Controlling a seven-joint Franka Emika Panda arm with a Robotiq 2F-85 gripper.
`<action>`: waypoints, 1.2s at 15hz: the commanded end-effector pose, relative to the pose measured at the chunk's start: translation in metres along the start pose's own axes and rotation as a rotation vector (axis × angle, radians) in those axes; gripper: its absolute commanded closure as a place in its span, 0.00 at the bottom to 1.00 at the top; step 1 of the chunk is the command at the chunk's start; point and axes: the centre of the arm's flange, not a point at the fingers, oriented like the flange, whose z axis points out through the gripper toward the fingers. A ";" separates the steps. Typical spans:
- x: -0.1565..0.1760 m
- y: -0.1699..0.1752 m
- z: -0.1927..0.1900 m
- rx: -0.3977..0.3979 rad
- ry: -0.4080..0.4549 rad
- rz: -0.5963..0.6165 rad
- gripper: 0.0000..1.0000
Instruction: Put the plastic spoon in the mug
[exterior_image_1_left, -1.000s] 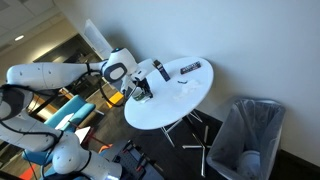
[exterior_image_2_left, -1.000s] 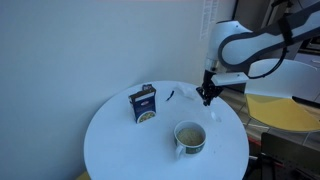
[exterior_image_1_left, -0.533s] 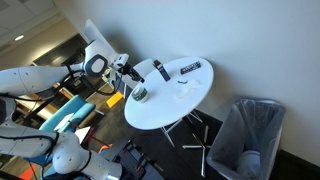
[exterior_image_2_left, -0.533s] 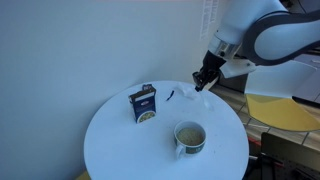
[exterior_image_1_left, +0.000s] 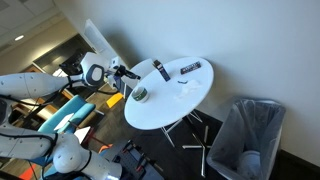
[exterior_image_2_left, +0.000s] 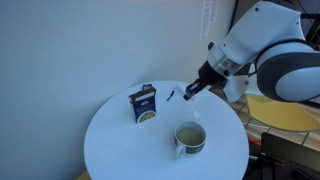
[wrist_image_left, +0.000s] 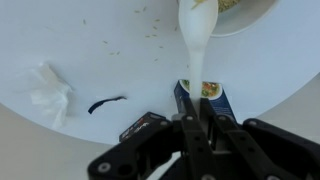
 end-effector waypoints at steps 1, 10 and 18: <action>0.000 0.001 -0.001 0.000 0.003 -0.004 0.97; -0.037 -0.036 0.022 -0.007 0.243 -0.201 0.97; -0.068 -0.057 0.051 0.042 0.247 -0.333 0.97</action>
